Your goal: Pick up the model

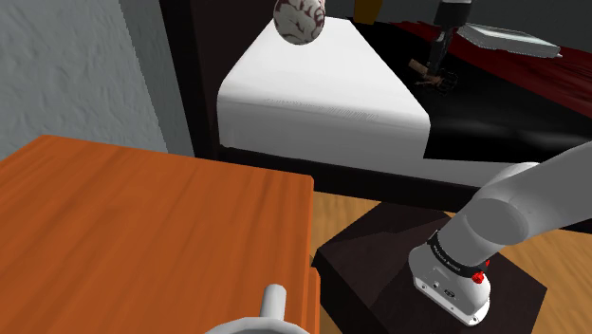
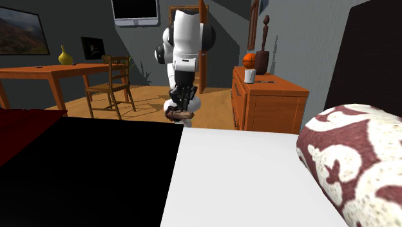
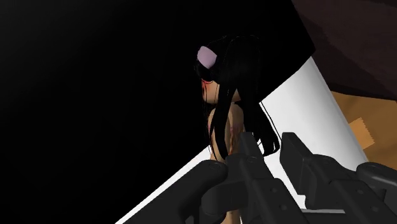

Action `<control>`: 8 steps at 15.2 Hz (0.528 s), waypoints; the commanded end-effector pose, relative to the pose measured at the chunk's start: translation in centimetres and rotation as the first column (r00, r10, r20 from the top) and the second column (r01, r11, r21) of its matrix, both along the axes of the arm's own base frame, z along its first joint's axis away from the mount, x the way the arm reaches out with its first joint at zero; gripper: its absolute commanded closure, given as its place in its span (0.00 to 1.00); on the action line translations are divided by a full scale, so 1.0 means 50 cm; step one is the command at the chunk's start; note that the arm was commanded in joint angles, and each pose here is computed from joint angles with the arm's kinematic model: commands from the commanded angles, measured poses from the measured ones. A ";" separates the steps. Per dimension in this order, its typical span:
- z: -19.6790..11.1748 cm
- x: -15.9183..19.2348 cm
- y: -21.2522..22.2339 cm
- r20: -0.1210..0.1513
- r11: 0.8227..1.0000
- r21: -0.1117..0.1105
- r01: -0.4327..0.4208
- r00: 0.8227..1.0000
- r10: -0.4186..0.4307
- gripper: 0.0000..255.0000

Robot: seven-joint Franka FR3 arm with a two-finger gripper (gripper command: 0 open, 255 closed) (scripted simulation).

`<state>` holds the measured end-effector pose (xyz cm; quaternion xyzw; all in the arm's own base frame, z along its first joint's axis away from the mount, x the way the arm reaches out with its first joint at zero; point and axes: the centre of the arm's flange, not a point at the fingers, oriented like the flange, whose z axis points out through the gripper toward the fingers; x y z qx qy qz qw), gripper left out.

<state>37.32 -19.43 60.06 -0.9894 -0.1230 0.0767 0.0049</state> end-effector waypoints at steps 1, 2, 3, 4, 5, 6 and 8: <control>0.019 -0.001 0.002 -0.005 1.000 0.002 0.000 1.000 0.000 1.00; 0.030 -0.001 0.002 -0.005 1.000 0.002 0.000 1.000 0.000 1.00; 0.040 -0.001 0.002 -0.005 1.000 0.002 0.000 1.000 0.000 1.00; 0.051 -0.001 0.002 -0.005 1.000 0.002 0.000 1.000 0.000 1.00; 0.061 -0.001 0.002 -0.005 1.000 0.002 0.000 1.000 0.000 1.00; 0.072 -0.001 0.002 -0.005 1.000 0.002 0.000 1.000 0.000 1.00; 0.093 -0.001 0.002 -0.005 1.000 0.002 0.000 1.000 0.000 1.00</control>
